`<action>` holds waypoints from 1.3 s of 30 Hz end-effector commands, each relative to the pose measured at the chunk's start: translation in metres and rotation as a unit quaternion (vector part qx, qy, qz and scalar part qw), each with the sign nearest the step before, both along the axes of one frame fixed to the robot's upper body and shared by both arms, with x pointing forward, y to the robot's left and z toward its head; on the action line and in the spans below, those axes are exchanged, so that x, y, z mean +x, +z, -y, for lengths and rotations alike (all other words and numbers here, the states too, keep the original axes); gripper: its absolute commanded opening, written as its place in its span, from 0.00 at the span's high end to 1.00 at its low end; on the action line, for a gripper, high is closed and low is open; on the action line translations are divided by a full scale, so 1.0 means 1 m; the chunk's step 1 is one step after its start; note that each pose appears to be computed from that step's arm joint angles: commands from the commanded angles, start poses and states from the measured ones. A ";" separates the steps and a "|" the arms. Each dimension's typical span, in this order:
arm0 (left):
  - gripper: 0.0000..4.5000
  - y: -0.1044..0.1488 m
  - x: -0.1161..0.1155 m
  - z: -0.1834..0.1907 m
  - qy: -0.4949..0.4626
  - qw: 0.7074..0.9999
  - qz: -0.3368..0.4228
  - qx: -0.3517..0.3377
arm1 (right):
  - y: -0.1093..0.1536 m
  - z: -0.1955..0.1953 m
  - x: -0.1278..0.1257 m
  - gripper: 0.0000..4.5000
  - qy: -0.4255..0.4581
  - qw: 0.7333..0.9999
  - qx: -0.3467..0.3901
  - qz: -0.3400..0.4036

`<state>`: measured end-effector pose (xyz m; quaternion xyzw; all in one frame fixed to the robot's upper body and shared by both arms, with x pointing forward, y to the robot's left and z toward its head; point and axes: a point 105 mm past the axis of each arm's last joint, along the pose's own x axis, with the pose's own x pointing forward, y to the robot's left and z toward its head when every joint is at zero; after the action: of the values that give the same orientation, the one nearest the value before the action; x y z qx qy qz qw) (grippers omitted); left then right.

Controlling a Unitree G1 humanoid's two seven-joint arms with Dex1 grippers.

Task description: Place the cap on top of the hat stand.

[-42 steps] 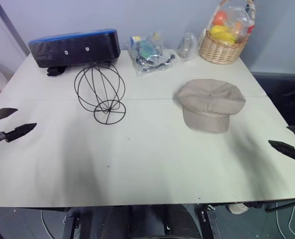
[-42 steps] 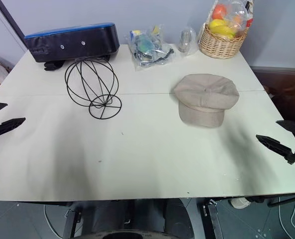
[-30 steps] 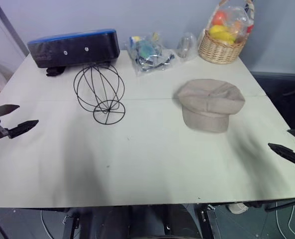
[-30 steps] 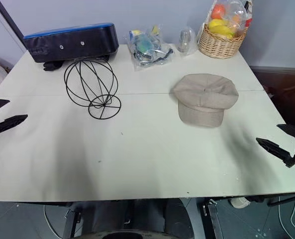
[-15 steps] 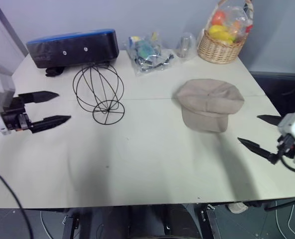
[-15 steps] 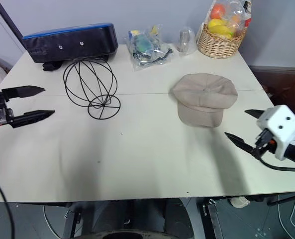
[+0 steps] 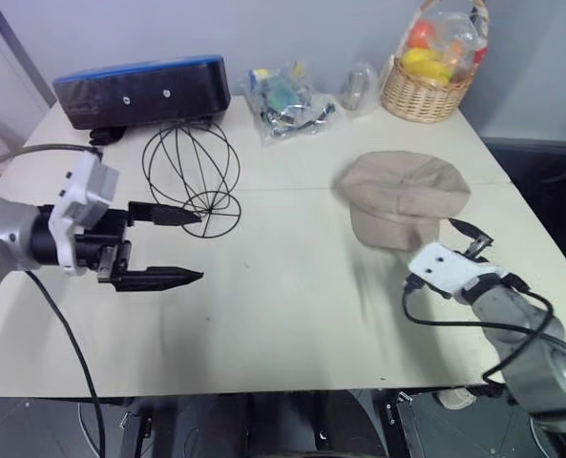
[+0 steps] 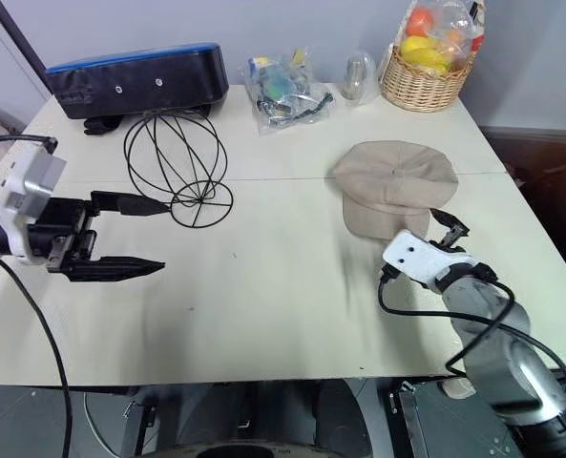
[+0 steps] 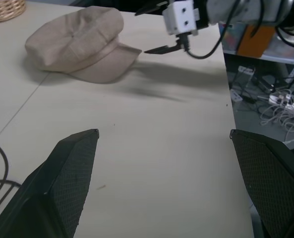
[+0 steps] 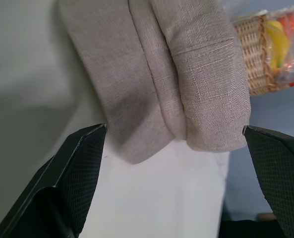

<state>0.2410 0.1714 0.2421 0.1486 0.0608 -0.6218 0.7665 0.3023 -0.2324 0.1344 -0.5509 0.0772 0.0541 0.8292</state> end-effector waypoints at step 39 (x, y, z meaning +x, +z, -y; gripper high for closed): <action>0.00 0.013 0.008 0.013 -0.002 0.999 0.034 -0.024 | -0.030 -0.027 0.072 0.99 0.042 0.997 -0.064 0.023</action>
<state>0.2510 0.1598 0.2496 0.1462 0.0313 -0.6182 0.7716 0.3754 -0.2077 0.1035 -0.6137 0.0393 0.0674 0.7857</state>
